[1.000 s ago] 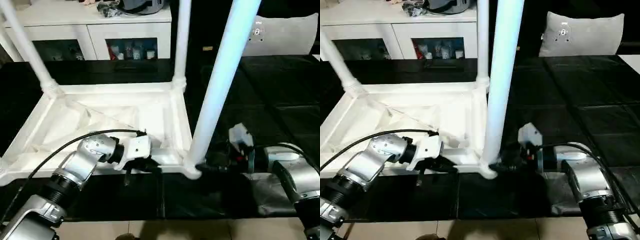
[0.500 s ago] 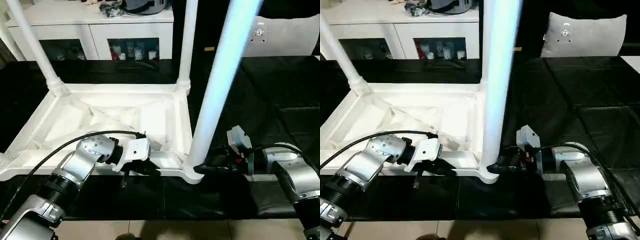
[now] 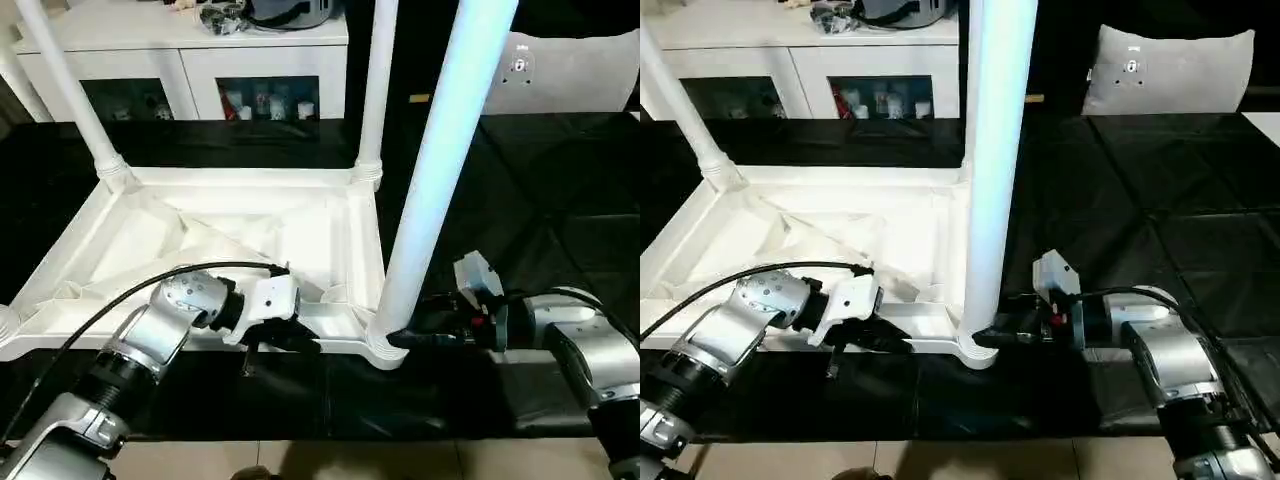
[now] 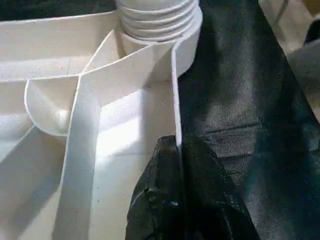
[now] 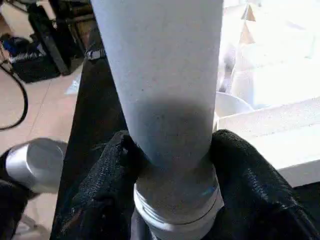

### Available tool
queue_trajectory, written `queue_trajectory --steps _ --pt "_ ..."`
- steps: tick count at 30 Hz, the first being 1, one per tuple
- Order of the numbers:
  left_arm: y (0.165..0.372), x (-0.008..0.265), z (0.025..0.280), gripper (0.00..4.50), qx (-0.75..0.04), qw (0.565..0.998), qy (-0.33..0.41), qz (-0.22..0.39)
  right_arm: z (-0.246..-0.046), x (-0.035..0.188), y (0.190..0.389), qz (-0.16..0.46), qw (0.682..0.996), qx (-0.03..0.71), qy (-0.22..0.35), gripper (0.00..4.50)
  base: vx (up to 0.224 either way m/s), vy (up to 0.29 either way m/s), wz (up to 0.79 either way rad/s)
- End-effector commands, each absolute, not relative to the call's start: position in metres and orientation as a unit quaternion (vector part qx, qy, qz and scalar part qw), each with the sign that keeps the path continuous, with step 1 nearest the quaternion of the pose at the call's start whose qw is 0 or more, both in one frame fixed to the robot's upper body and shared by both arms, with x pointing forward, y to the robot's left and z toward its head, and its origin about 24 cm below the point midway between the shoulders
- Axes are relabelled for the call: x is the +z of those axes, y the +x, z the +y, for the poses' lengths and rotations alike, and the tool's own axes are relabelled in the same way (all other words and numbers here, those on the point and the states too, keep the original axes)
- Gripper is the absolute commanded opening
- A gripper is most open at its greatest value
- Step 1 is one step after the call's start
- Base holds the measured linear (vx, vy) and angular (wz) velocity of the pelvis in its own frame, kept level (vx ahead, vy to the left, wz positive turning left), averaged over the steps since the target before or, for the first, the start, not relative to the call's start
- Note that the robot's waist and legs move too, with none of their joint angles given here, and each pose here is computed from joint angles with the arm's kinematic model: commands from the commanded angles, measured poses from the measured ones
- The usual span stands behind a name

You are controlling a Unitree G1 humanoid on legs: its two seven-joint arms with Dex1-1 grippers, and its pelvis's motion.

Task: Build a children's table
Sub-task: Rotate leg to tighten

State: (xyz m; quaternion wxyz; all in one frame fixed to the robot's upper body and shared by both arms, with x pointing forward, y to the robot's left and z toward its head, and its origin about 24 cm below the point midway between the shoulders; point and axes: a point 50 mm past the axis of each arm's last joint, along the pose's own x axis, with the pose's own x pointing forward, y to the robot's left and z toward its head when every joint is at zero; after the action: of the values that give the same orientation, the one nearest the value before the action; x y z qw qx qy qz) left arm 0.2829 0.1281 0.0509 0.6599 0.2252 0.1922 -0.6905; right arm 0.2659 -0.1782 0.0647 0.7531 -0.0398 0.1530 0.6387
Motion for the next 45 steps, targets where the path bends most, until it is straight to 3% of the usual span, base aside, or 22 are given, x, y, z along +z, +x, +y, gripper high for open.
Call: queue_trajectory --steps 1,7,13,15,16,18,25,33,36,41,42,45 --pt "0.279 0.047 0.114 0.00 -0.688 0.668 0.200 0.202 -0.164 0.054 0.265 0.178 0.768 0.616 -0.006 1.96 0.000 0.000 0.00" --pt "0.291 0.052 0.090 0.00 -0.624 0.739 0.157 0.198 -0.139 0.036 0.287 0.199 0.861 0.468 0.016 1.96 0.000 0.000 0.00" --pt "0.303 0.055 0.068 0.00 -0.542 0.806 0.132 0.201 -0.120 0.031 0.308 0.197 0.923 0.329 0.027 1.95 0.000 0.000 0.00" --pt "0.305 0.056 0.064 0.00 -0.531 0.814 0.128 0.197 -0.119 0.031 0.311 0.188 0.931 0.313 0.024 1.95 0.000 0.000 0.00" --pt "0.306 0.057 0.060 0.00 -0.527 0.819 0.125 0.192 -0.117 0.033 0.313 0.174 0.936 0.306 0.032 2.51 0.000 0.000 0.00" --pt "0.306 0.058 0.057 0.00 -0.522 0.822 0.130 0.187 -0.116 0.036 0.313 0.153 0.940 0.301 0.044 2.64 0.000 0.000 0.00" --pt "0.308 0.054 0.074 0.00 -0.528 0.809 0.174 0.191 -0.131 0.044 0.305 0.111 0.932 0.344 0.039 3.26 0.000 0.000 0.00" --pt "0.302 0.051 0.097 0.00 -0.581 0.761 0.216 0.191 -0.158 0.051 0.294 0.108 0.899 0.425 -0.015 3.95 0.000 0.000 0.00" --pt "0.297 0.052 0.102 0.00 -0.620 0.731 0.219 0.183 -0.167 0.055 0.292 0.112 0.886 0.449 -0.041 4.00 0.000 0.000 0.00" --pt "0.291 0.052 0.112 0.00 -0.664 0.684 0.240 0.185 -0.175 0.068 0.280 0.109 0.824 0.554 -0.051 4.00 0.000 0.000 0.00" --pt "0.289 0.053 0.114 0.00 -0.674 0.673 0.241 0.187 -0.176 0.069 0.279 0.113 0.814 0.568 -0.054 3.72 0.000 0.000 0.00" --pt "0.288 0.053 0.115 0.00 -0.688 0.658 0.243 0.187 -0.179 0.072 0.278 0.117 0.799 0.587 -0.058 3.65 0.000 0.000 0.00"
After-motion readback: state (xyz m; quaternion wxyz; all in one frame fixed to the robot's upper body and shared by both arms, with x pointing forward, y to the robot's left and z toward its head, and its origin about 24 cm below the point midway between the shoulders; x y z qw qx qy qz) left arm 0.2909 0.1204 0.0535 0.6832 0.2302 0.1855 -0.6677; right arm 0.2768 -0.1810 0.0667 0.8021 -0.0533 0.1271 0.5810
